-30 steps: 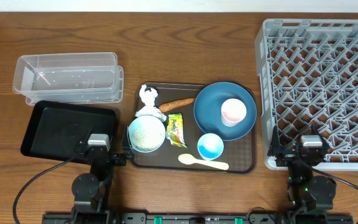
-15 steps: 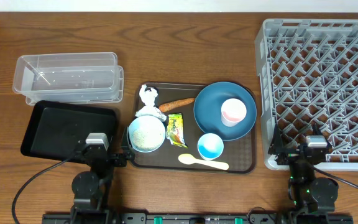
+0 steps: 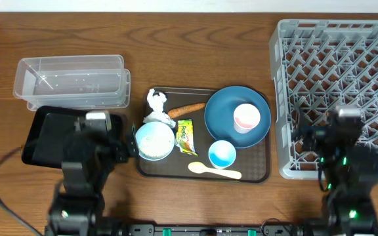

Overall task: Sort waste into correct bins and load items into the dishwasher rack
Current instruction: 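Reach the left gripper to the white tissue and grasp it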

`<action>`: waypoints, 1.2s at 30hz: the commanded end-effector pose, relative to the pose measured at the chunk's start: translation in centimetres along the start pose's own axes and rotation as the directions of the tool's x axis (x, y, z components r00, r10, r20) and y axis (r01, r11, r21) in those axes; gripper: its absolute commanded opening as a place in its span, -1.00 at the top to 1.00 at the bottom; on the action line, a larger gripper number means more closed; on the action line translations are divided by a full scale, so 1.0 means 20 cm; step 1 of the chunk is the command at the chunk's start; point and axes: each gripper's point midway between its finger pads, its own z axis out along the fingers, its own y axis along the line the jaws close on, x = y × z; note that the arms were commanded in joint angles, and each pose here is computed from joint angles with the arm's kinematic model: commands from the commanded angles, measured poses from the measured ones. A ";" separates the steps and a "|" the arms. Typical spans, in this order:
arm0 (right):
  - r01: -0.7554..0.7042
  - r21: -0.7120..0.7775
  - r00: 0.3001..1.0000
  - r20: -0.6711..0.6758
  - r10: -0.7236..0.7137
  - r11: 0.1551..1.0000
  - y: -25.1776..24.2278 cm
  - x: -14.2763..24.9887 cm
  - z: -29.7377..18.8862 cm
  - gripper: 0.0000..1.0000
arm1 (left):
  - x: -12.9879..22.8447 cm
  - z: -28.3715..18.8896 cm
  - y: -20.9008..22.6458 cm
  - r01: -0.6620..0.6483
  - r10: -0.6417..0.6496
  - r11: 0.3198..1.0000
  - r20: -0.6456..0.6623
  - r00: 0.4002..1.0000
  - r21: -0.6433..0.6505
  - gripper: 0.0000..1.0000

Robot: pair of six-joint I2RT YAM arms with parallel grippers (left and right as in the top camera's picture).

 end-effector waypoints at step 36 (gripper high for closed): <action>-0.065 -0.325 0.986 -0.164 0.012 0.944 0.29 -0.13 0.20 -0.93 | -0.10 0.87 -0.30 -0.051 0.107 0.977 -0.272 0.956 0.206 -0.98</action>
